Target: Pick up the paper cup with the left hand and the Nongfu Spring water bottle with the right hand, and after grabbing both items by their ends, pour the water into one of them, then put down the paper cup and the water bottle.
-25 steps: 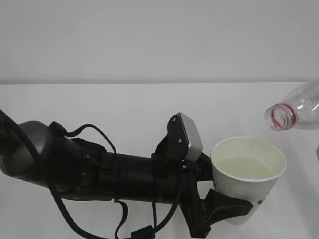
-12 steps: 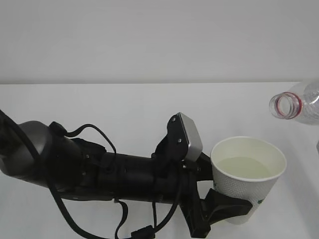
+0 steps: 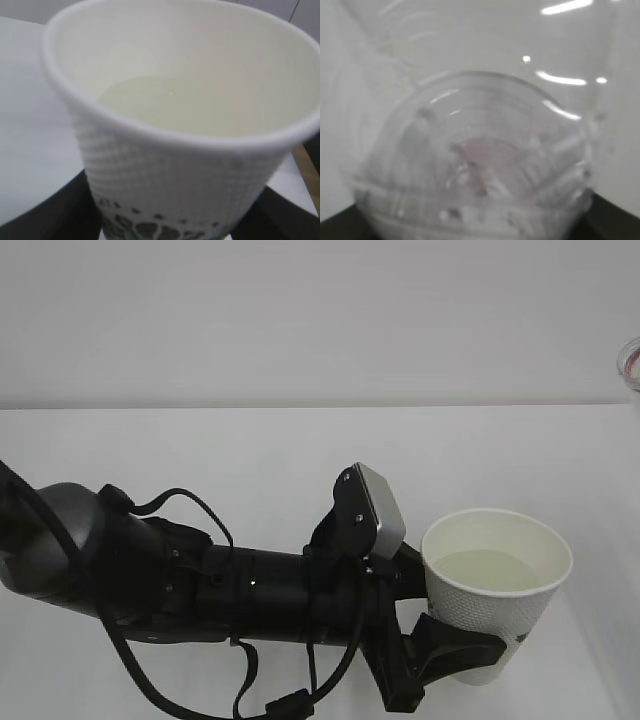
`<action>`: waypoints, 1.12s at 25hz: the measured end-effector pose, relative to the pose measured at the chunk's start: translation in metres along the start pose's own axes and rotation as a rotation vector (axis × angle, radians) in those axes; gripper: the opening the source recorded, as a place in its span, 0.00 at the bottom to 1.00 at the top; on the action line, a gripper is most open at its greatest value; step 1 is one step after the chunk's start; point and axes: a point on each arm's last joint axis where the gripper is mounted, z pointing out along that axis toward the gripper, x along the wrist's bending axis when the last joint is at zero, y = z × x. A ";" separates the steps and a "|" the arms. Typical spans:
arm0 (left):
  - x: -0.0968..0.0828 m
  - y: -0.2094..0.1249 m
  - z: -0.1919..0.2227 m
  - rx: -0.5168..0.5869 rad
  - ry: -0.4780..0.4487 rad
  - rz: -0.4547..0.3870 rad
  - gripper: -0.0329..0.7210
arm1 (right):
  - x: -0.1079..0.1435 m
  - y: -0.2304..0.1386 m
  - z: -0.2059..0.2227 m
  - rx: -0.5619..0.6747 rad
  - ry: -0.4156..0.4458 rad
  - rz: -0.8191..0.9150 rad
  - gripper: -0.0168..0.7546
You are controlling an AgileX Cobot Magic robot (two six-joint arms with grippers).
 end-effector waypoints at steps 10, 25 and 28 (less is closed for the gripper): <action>0.000 0.000 0.000 0.000 0.000 0.000 0.70 | 0.000 0.000 0.000 0.003 -0.002 0.427 0.65; 0.000 0.000 0.000 -0.001 0.001 -0.001 0.70 | 0.000 0.000 0.000 0.005 -0.002 0.768 0.65; 0.000 0.000 0.000 -0.001 0.001 -0.001 0.70 | 0.000 0.000 0.000 0.004 -0.002 0.784 0.65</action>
